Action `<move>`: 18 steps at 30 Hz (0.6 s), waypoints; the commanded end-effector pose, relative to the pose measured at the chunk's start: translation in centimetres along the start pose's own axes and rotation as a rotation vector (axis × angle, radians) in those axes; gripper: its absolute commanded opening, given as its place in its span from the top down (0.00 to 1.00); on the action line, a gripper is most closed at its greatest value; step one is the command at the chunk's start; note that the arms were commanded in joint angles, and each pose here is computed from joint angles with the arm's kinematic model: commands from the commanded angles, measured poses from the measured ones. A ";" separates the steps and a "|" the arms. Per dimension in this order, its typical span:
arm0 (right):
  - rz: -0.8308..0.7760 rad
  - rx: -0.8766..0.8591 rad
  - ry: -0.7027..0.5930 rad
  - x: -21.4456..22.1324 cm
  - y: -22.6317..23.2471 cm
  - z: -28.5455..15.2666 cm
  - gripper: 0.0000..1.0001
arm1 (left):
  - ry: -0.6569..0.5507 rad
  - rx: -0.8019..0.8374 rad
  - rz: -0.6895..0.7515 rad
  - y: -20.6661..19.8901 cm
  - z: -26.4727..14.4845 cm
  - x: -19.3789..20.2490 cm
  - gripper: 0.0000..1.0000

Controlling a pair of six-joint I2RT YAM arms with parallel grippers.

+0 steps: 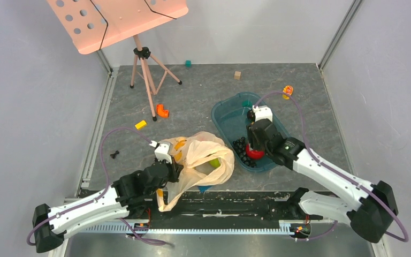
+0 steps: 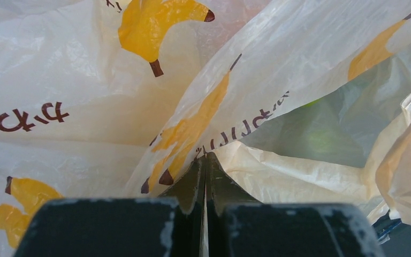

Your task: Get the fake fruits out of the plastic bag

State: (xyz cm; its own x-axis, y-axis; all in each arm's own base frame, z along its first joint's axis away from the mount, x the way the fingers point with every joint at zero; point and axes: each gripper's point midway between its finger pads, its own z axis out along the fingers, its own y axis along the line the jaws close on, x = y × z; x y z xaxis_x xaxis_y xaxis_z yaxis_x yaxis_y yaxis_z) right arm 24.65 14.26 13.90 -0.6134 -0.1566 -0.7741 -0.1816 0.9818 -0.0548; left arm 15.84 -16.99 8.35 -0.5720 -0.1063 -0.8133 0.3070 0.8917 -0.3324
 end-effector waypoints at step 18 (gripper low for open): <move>-0.166 -0.116 0.045 -2.5 0.5 11.6 0.58 | -0.053 -0.008 -0.011 -0.1 -0.2 -1.6 0.97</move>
State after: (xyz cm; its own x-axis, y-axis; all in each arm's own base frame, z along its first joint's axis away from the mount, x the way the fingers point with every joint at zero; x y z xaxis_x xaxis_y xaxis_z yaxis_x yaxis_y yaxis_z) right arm 32.66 15.20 7.37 -0.6510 -0.3166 -0.6899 -0.3423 0.9336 -0.1055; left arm 15.84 -16.99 8.90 -0.5615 -0.1247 -0.8180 0.3116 0.8839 -0.3486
